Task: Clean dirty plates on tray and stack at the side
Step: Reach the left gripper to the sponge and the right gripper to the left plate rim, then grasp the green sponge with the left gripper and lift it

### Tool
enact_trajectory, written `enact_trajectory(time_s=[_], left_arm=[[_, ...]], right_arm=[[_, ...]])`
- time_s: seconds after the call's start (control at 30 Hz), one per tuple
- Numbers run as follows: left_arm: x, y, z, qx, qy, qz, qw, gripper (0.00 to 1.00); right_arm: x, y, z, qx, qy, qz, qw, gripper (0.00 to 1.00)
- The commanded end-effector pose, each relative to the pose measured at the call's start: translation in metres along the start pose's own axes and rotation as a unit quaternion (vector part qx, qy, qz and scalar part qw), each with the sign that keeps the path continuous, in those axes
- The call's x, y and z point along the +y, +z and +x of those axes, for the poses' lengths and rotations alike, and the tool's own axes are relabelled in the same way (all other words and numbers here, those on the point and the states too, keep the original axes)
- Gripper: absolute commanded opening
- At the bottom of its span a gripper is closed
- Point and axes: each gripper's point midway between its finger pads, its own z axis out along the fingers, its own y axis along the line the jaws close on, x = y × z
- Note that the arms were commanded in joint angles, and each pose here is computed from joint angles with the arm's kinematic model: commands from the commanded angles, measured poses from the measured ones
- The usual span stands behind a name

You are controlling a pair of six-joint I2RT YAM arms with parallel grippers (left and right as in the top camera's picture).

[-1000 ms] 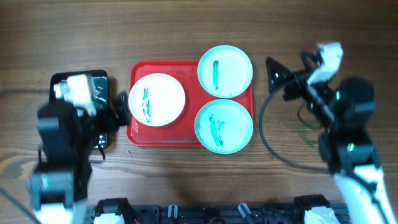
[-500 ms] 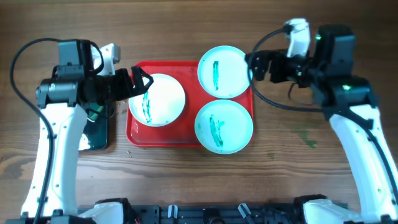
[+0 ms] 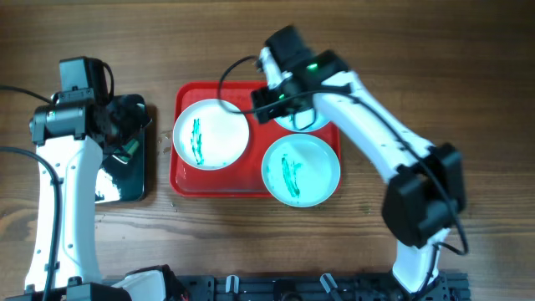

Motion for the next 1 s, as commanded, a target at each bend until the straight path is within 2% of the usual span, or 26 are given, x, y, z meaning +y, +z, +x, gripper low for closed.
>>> enact_trajectory(time_s=[0.0, 0.13, 0.37, 0.73, 0.8, 0.87, 0.9, 0.97], left_arm=[[0.010, -0.002, -0.011, -0.020, 0.013, -0.029, 0.999, 0.94], [0.012, -0.001, -0.008, -0.013, 0.015, -0.034, 0.999, 0.95], [0.011, 0.013, -0.002, 0.015, 0.020, -0.046, 0.999, 0.99], [0.007, 0.018, -0.008, 0.005, 0.014, -0.042, 0.999, 0.95], [0.007, 0.019, -0.008, 0.006, 0.014, -0.043, 0.999, 0.91], [0.011, 0.023, -0.004, 0.011, -0.009, -0.048, 0.999, 0.88], [0.015, 0.026, -0.001, 0.016, -0.021, -0.054, 0.998, 0.86], [0.026, 0.038, 0.004, 0.026, -0.038, -0.066, 0.997, 0.81]], right_arm=[[0.009, 0.031, -0.004, -0.005, -0.025, 0.029, 0.999, 0.44], [0.014, 0.061, -0.006, -0.011, -0.017, 0.043, 0.999, 0.31], [0.005, 0.090, -0.010, -0.020, 0.024, 0.058, 0.998, 0.31], [0.007, 0.118, -0.002, -0.006, 0.067, 0.042, 0.997, 0.34], [0.009, 0.119, -0.001, -0.005, 0.067, 0.042, 0.997, 0.27], [0.014, 0.120, 0.000, -0.004, 0.065, 0.040, 0.997, 0.12], [0.017, 0.120, 0.001, -0.005, 0.062, 0.040, 0.997, 0.08], [0.021, 0.121, 0.002, -0.006, 0.056, 0.043, 0.997, 0.04]])
